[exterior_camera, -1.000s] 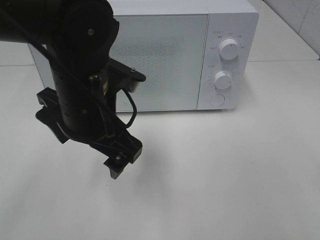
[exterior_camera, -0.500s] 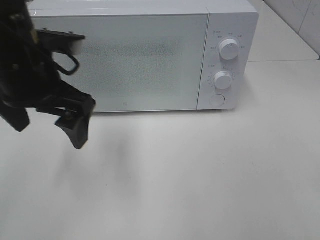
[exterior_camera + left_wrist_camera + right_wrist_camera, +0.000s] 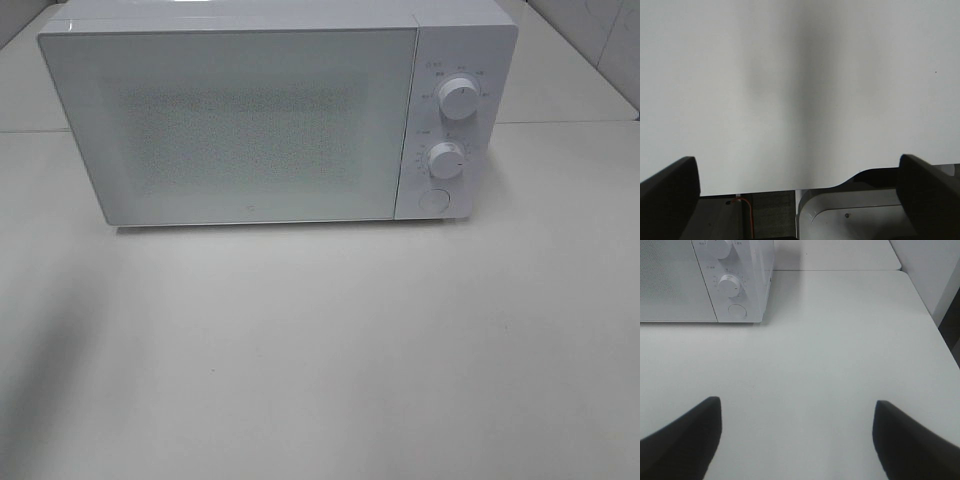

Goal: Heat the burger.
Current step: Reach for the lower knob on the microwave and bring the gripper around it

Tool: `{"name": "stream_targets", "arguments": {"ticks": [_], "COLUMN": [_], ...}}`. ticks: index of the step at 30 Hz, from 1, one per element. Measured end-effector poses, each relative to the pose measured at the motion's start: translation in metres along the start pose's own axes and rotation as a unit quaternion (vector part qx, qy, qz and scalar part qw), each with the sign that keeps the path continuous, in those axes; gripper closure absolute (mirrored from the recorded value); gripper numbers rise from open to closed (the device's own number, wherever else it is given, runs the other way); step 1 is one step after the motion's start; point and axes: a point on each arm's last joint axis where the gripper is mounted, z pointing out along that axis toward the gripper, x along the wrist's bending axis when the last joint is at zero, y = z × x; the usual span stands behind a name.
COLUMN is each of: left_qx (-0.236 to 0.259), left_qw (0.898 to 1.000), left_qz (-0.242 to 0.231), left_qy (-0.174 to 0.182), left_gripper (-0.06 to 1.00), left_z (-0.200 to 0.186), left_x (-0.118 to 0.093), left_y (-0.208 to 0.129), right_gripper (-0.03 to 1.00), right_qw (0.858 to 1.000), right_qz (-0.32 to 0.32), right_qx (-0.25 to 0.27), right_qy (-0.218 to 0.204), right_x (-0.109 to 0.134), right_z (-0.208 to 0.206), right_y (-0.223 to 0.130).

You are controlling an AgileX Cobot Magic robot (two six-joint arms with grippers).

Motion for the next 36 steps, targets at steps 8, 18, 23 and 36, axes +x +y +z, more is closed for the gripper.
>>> {"name": "stream_targets", "arguments": {"ticks": [8, 18, 23, 36], "left_qx": [-0.052, -0.09, -0.108, -0.206], "left_qw": [0.999, 0.995, 0.993, 0.978], "left_qz": [-0.004, 0.006, 0.011, 0.02], "left_qy": [0.013, 0.033, 0.042, 0.042], "left_gripper": [-0.04, -0.04, -0.04, -0.04], "left_z": [-0.022, -0.02, -0.011, -0.003], "left_x": [0.011, 0.019, 0.024, 0.031], "left_y": [-0.038, -0.079, -0.102, -0.153], "right_gripper": [0.23, 0.23, 0.23, 0.23], "right_qw": [1.0, 1.0, 1.0, 1.0], "right_qz": [0.0, 0.0, 0.0, 0.0], "right_qx": [0.0, 0.0, 0.0, 0.0], "right_qy": [0.0, 0.0, 0.0, 0.0], "right_x": [0.0, 0.0, 0.0, 0.0], "right_z": [0.0, 0.0, 0.0, 0.0], "right_y": [0.0, 0.0, 0.0, 0.0]}}
